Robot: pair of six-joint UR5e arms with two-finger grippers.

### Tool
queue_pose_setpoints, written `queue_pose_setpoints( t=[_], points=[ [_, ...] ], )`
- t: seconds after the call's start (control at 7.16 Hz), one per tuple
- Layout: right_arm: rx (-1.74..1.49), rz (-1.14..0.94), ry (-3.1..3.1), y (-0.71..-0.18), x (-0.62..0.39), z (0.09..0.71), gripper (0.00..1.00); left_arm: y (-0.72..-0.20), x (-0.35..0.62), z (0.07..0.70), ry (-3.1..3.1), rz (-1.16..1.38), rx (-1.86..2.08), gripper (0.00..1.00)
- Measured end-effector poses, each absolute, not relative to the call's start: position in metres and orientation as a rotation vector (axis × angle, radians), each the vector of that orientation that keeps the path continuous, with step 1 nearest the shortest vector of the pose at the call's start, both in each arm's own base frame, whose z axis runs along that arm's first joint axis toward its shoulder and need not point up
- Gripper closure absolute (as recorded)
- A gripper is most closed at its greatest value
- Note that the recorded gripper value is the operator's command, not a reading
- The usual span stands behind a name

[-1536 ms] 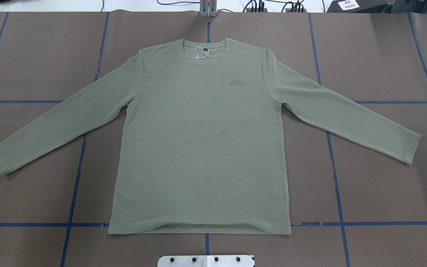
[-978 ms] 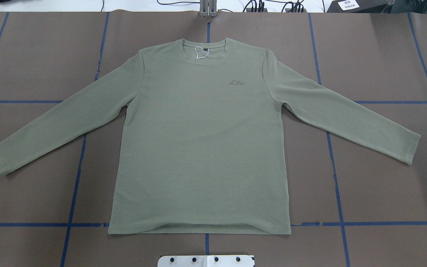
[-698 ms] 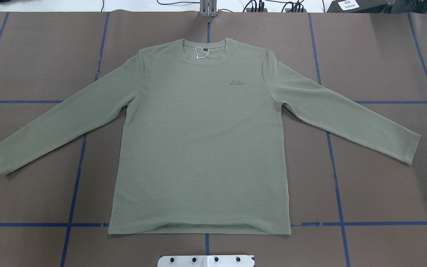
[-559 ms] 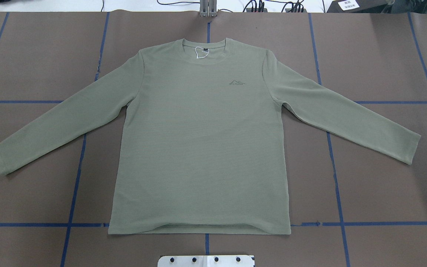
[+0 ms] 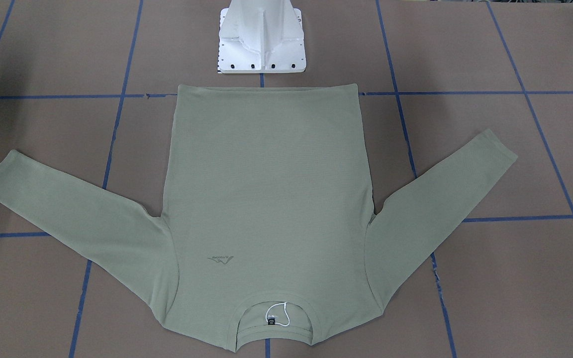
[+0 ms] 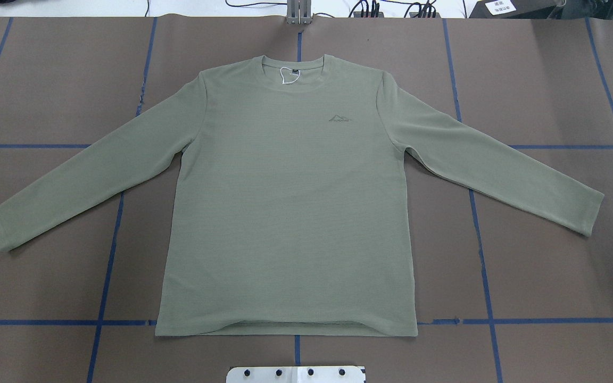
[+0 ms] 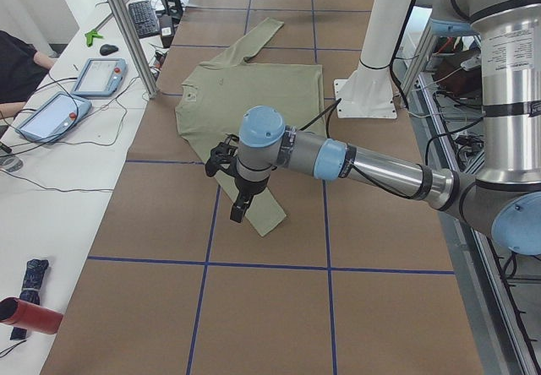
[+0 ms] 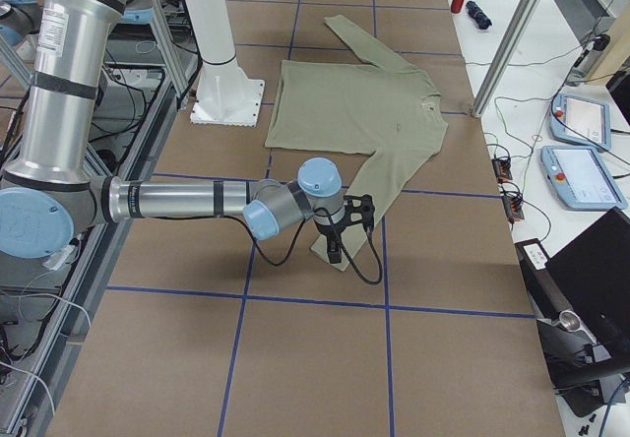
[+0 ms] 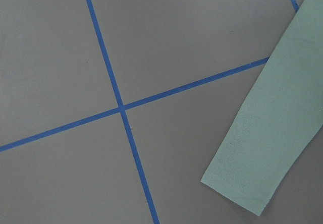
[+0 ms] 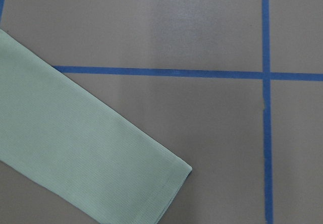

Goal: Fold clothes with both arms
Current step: 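Lower the right gripper onto the sleeve cuff on its side and grasp it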

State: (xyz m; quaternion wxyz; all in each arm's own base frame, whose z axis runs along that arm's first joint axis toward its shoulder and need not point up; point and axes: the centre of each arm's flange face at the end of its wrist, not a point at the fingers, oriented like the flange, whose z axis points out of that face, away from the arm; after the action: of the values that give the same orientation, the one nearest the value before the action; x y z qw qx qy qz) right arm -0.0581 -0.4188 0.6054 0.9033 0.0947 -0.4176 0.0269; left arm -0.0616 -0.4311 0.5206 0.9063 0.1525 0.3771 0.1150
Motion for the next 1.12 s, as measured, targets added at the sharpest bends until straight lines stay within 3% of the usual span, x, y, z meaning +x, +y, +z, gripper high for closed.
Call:
queue_pose_setpoints(
  t=[0.42, 1.12],
  points=[
    [0.208, 0.108, -0.875, -0.421, -0.111, 0.631, 0.41, -0.43, -0.062, 0.522, 0.778, 0.24, 0.314, 0.0],
    [0.161, 0.121, -0.826, -0.443, -0.144, 0.668, 0.41, -0.428, -0.062, 0.523, 0.778, 0.241, 0.312, 0.0]
  ],
)
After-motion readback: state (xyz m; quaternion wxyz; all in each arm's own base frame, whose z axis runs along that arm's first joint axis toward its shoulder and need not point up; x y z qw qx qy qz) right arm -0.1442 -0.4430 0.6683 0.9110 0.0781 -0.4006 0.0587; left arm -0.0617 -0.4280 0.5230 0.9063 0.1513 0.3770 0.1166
